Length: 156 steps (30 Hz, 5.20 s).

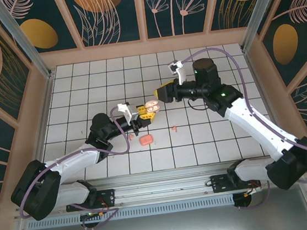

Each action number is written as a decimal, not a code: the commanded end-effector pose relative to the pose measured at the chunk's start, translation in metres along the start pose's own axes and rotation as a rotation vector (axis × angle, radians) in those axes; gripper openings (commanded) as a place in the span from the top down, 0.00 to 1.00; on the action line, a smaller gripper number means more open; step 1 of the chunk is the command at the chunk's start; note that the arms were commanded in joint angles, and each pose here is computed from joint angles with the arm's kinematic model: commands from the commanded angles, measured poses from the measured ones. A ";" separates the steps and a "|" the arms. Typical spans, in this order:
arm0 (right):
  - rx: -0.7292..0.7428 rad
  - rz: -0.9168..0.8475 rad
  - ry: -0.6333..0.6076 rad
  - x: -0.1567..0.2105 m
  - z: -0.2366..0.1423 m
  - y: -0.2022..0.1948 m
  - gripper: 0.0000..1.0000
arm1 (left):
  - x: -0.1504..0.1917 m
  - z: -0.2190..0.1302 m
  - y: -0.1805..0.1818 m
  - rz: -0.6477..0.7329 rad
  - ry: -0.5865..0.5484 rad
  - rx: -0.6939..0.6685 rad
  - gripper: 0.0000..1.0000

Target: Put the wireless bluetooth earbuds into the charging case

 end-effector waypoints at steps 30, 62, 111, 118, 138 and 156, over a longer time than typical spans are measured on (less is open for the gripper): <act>0.080 0.183 -0.081 0.004 -0.029 -0.023 0.48 | -0.016 0.004 0.017 -0.101 -0.008 -0.117 0.91; 0.531 0.554 -0.107 0.074 -0.064 -0.137 0.50 | 0.045 0.053 0.088 -0.948 0.171 -0.398 0.94; 0.637 0.631 -0.099 0.108 -0.104 -0.161 0.51 | 0.156 0.142 0.108 -1.329 0.380 -0.493 0.93; 0.627 0.635 -0.107 0.107 -0.105 -0.159 0.51 | 0.160 0.144 0.104 -1.341 0.388 -0.503 0.92; 0.650 0.640 -0.121 0.114 -0.115 -0.153 0.51 | 0.198 0.148 0.101 -1.372 0.450 -0.557 0.89; 0.663 0.635 -0.136 0.115 -0.123 -0.148 0.51 | 0.228 0.150 0.106 -1.337 0.530 -0.617 0.76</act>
Point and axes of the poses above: each hand's point on the last joint's axis, 136 mm out from that joint toward the fingers, its own z axis out along the fingers, its own y axis along the line the jaws close on, x = y × z, the point moved 1 cm from there along -z, back along the fingers, and after that the axes turned 13 degrees about -z, right-handed, at the moved point
